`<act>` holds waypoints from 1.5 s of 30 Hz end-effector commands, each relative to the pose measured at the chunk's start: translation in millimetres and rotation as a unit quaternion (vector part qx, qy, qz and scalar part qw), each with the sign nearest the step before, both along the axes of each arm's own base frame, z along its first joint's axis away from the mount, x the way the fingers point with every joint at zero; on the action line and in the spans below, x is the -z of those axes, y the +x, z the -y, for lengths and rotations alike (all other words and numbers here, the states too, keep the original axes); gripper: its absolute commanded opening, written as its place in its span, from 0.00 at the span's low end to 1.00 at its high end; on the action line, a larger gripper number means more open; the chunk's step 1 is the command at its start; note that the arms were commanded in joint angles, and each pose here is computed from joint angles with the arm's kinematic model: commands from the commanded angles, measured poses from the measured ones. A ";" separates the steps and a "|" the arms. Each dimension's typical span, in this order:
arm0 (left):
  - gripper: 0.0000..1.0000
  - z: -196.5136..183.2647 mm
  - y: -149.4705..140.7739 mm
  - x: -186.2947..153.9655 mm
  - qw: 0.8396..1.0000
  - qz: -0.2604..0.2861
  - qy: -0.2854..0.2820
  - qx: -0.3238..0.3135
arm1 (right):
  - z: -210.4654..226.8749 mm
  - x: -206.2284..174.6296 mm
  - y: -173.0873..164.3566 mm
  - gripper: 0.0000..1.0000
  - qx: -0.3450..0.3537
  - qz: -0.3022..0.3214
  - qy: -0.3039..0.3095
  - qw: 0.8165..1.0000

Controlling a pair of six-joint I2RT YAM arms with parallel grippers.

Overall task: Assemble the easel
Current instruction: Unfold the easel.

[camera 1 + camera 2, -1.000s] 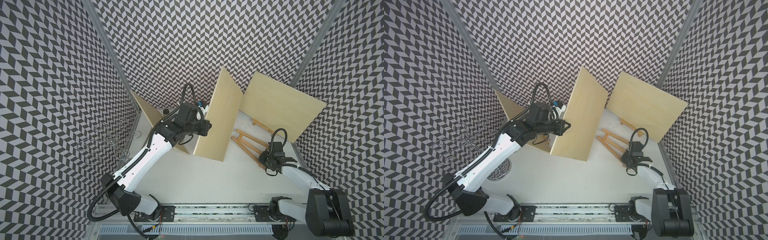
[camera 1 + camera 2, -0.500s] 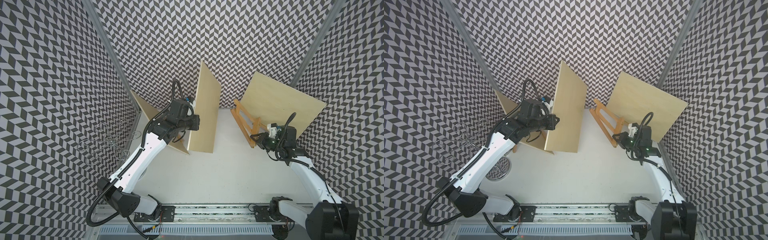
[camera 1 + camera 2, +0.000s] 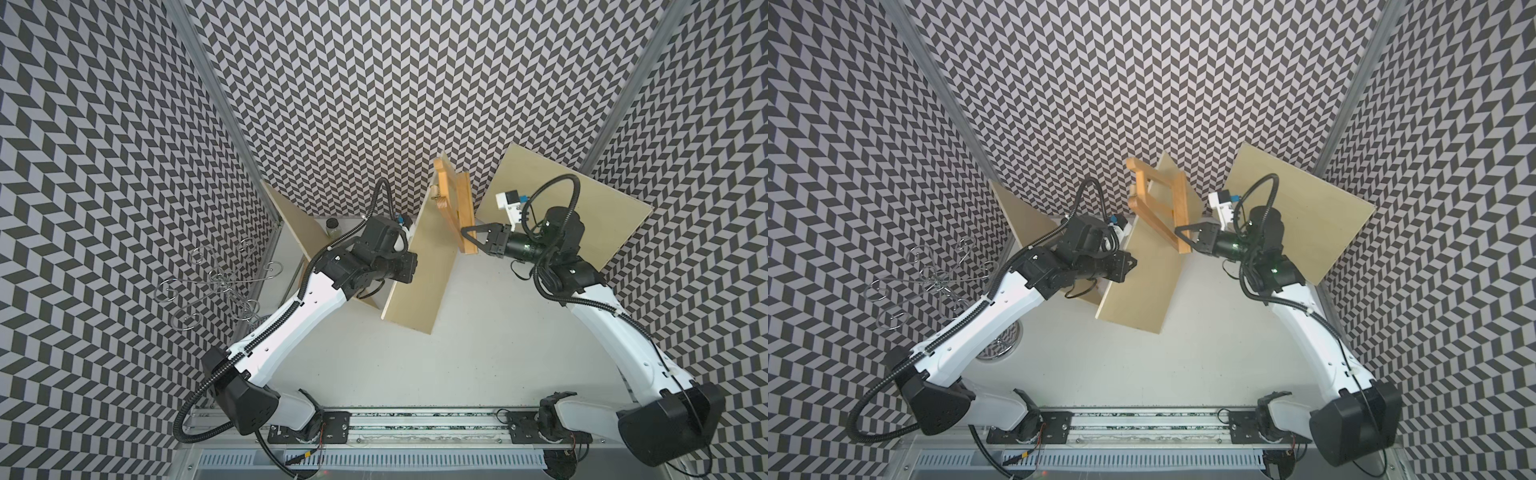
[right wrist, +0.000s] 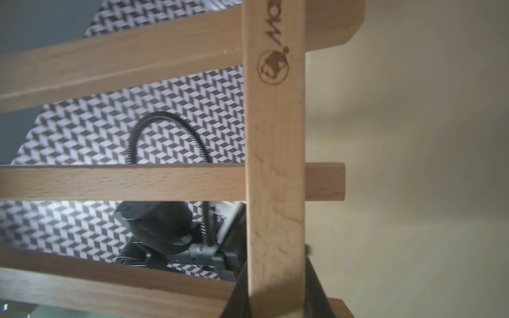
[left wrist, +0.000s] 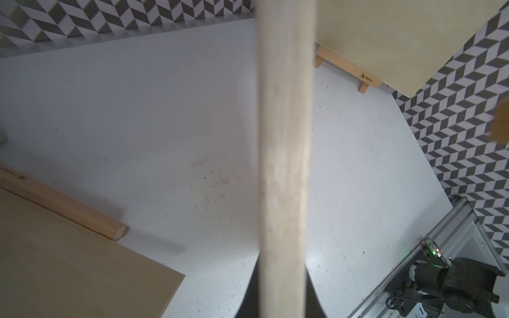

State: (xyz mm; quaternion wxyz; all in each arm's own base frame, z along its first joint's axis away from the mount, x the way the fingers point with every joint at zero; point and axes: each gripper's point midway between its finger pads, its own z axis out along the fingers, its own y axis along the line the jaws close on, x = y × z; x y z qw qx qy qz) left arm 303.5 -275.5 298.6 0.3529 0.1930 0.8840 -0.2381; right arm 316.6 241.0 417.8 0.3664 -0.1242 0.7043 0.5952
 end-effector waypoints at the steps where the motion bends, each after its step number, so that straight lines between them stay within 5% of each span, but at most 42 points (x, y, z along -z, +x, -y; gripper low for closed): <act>1: 0.00 18.5 16.3 -77.7 0.987 0.119 -0.104 0.000 | -22.3 -42.9 2.2 0.05 -0.023 0.095 0.020 0.995; 15: 0.00 19.6 14.5 -76.3 0.987 0.115 -0.113 -0.005 | -41.0 -22.9 62.1 0.04 0.037 0.078 -0.014 0.996; 28: 0.00 19.1 14.2 -77.2 0.987 0.113 -0.116 -0.007 | -69.0 -19.1 65.1 0.03 0.014 0.074 -0.017 0.997; 45: 0.00 20.1 17.3 -72.5 0.988 0.109 -0.110 -0.011 | 37.1 -7.3 47.4 0.03 0.100 0.066 -0.046 0.992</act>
